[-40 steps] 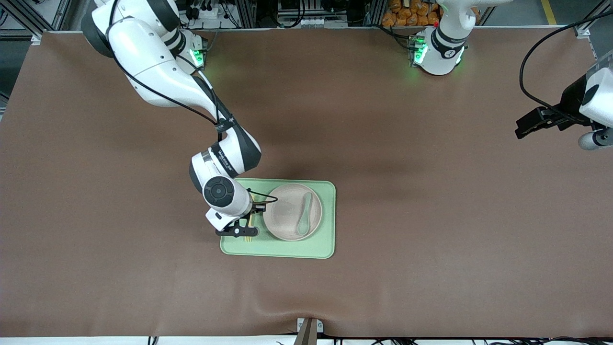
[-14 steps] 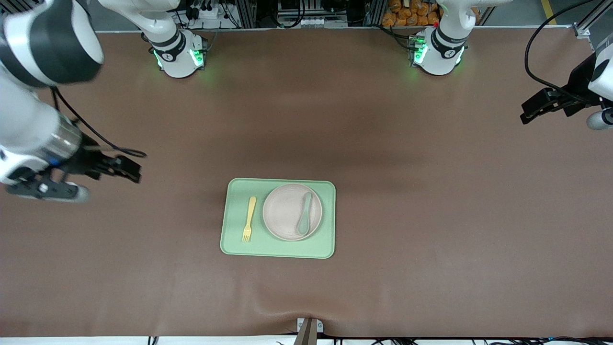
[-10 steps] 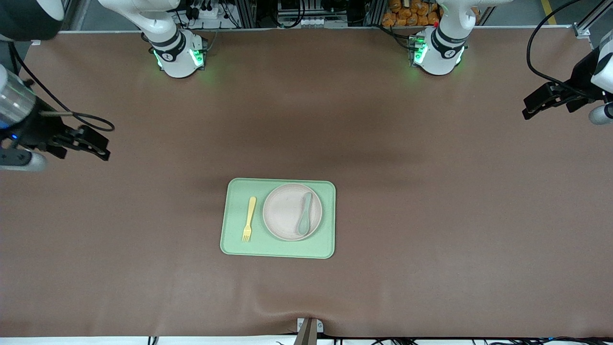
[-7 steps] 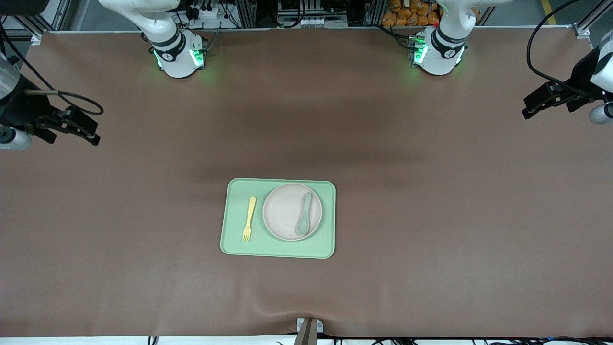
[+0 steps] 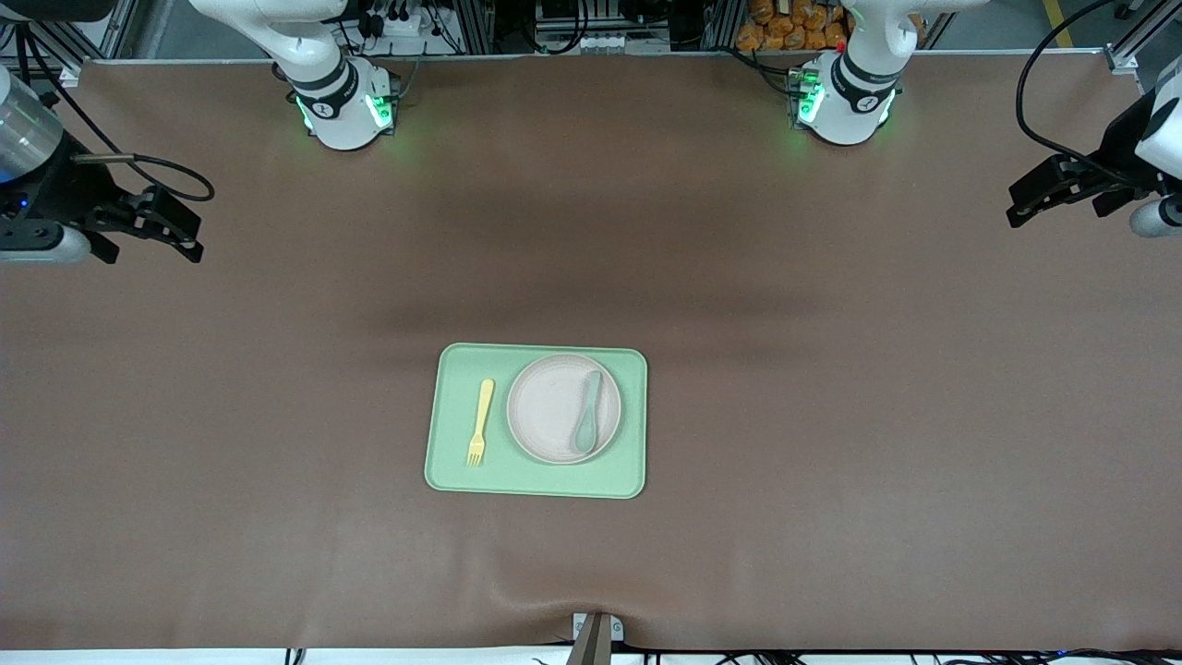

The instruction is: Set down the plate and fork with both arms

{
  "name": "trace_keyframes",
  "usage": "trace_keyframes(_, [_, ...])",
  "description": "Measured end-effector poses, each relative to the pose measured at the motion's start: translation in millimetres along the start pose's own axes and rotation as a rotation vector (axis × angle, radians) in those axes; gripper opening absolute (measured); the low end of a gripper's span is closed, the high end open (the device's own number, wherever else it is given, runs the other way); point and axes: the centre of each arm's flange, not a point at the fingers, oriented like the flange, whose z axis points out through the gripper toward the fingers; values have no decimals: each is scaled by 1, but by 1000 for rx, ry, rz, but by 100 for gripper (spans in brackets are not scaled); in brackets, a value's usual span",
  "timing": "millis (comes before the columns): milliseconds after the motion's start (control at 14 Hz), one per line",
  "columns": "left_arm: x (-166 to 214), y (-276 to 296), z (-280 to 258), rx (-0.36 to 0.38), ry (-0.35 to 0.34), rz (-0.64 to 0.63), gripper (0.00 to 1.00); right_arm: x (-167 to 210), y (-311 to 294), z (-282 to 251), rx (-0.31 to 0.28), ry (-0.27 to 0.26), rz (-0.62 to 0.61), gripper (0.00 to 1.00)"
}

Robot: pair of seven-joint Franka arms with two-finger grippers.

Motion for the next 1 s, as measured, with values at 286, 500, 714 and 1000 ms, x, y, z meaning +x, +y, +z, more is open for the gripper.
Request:
trace_keyframes(286, [-1, 0, -4, -5, 8, 4, 100, 7, 14, -8, 1, 18, -24, 100])
trace_keyframes(500, [-3, 3, -8, -29, 11, 6, 100, 12, 25, -4, 0, 12, -44, 100])
trace_keyframes(714, [-3, 3, -8, -46, 8, 6, 100, 14, 28, -3, 0, 10, -38, 100])
trace_keyframes(1000, [-2, -2, -8, -46, 8, -3, 100, 14, 28, -5, 1, 9, -38, 100])
